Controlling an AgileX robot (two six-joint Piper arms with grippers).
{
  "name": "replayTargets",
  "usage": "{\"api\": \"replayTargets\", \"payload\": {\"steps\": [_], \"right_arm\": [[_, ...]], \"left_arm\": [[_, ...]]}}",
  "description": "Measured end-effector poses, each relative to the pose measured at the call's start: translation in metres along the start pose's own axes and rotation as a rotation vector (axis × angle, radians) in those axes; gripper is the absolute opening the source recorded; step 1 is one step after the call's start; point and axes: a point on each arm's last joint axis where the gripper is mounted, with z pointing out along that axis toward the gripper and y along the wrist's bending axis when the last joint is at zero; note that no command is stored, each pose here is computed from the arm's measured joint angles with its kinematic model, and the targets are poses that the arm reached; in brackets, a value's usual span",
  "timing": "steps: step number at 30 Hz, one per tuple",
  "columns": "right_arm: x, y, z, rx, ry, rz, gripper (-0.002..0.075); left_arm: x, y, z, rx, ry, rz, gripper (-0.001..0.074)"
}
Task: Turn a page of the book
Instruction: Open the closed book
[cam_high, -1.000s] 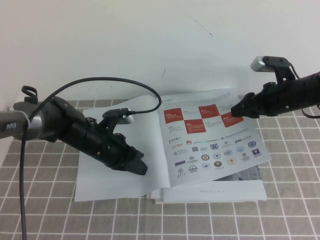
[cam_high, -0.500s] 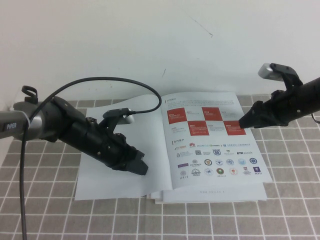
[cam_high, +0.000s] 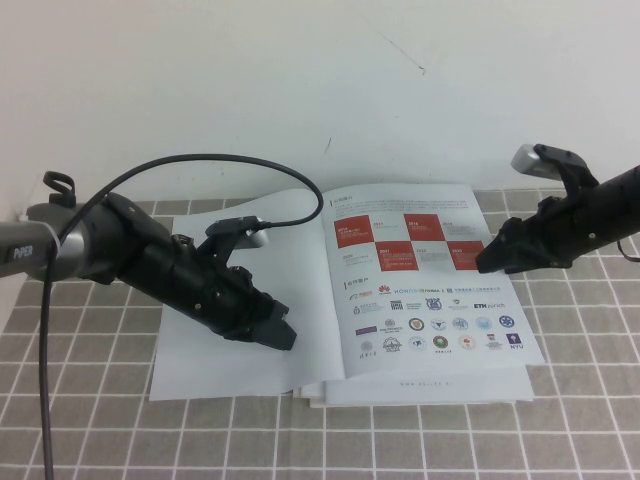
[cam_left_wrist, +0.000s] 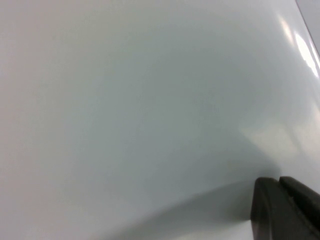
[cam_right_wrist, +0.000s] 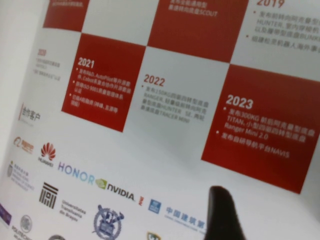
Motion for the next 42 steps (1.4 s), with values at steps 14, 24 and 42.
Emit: {"api": "replayTargets", "payload": {"steps": [14, 24, 42], "right_arm": [[-0.0022, -0.0027, -0.0001, 0.03, -0.024, -0.002, 0.0405], [-0.0001, -0.0049, 0.0034, 0.028, -0.014, 0.002, 0.0405], [-0.0045, 0.0015, 0.0026, -0.037, -0.059, 0.013, 0.0402]], "left_arm": [[0.0, 0.0, 0.0, 0.0, 0.0, -0.002, -0.0004], [0.0, 0.0, 0.0, 0.0, 0.0, -0.002, -0.0004], [0.0, 0.0, 0.0, 0.0, 0.0, -0.004, -0.0004]]}}
